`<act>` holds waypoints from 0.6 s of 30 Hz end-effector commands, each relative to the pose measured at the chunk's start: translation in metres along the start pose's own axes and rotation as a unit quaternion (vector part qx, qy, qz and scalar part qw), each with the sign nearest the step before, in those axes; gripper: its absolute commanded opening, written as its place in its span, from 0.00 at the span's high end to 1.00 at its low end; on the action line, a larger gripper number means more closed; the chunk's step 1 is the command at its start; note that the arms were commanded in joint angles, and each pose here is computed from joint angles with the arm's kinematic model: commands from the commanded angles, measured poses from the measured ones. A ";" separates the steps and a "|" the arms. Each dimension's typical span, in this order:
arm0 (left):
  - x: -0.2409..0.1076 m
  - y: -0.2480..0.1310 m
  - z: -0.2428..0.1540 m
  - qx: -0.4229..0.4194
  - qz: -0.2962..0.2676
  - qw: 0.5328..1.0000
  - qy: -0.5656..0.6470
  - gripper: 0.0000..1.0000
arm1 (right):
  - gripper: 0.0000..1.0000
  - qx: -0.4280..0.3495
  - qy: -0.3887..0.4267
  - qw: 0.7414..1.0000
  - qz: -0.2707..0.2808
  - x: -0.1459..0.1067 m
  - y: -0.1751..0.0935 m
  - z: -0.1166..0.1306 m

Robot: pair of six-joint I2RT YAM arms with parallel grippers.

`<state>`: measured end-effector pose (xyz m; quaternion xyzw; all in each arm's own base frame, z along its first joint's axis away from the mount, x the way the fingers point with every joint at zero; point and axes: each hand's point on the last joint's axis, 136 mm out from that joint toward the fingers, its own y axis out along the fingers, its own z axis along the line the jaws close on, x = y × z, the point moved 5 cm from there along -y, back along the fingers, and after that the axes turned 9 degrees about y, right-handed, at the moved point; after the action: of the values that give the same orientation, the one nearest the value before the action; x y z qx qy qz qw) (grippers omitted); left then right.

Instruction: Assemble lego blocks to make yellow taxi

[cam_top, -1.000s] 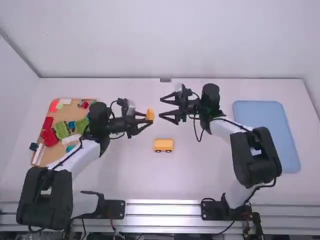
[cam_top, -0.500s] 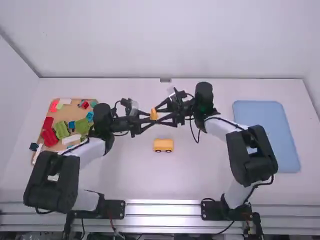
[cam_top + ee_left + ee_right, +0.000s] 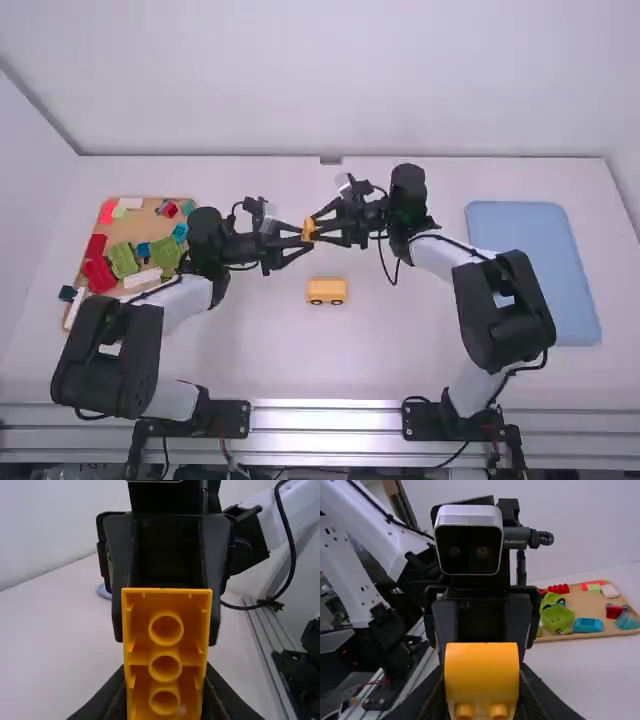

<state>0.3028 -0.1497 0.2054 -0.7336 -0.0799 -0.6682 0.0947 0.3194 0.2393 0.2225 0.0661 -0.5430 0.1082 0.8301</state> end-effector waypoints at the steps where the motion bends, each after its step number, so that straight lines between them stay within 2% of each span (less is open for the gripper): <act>1: -0.003 0.001 0.002 0.007 0.002 1.000 -0.008 0.73 | 0.66 0.021 -0.010 1.000 0.006 0.005 0.003 0.003; 7: -0.003 0.001 0.002 0.009 0.002 1.000 -0.007 0.68 | 0.73 0.033 -0.015 0.999 0.011 0.004 0.013 0.007; 9: -0.003 0.001 0.002 0.009 0.002 1.000 -0.007 0.57 | 0.77 0.035 -0.016 0.999 0.012 0.003 0.015 0.008; 10: -0.003 0.001 0.002 0.009 0.002 1.000 -0.007 0.31 | 0.78 0.031 -0.015 0.999 0.011 0.004 0.016 0.007; 12: -0.003 0.000 0.003 0.011 0.001 1.000 -0.007 0.01 | 0.78 0.009 -0.009 1.000 0.003 0.005 0.015 0.001; 16: -0.005 0.000 0.004 0.016 0.004 1.000 -0.010 0.01 | 0.79 -0.056 -0.007 0.998 -0.019 0.011 0.003 -0.015; 18: -0.008 -0.001 0.015 0.061 0.010 0.998 -0.006 0.01 | 0.80 -0.116 0.002 0.992 -0.039 0.015 -0.012 -0.031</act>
<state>0.3085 -0.1480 0.2022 -0.7369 -0.0947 -0.6594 0.1148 0.3271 0.2475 0.2203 0.0383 -0.5428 0.0769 0.8355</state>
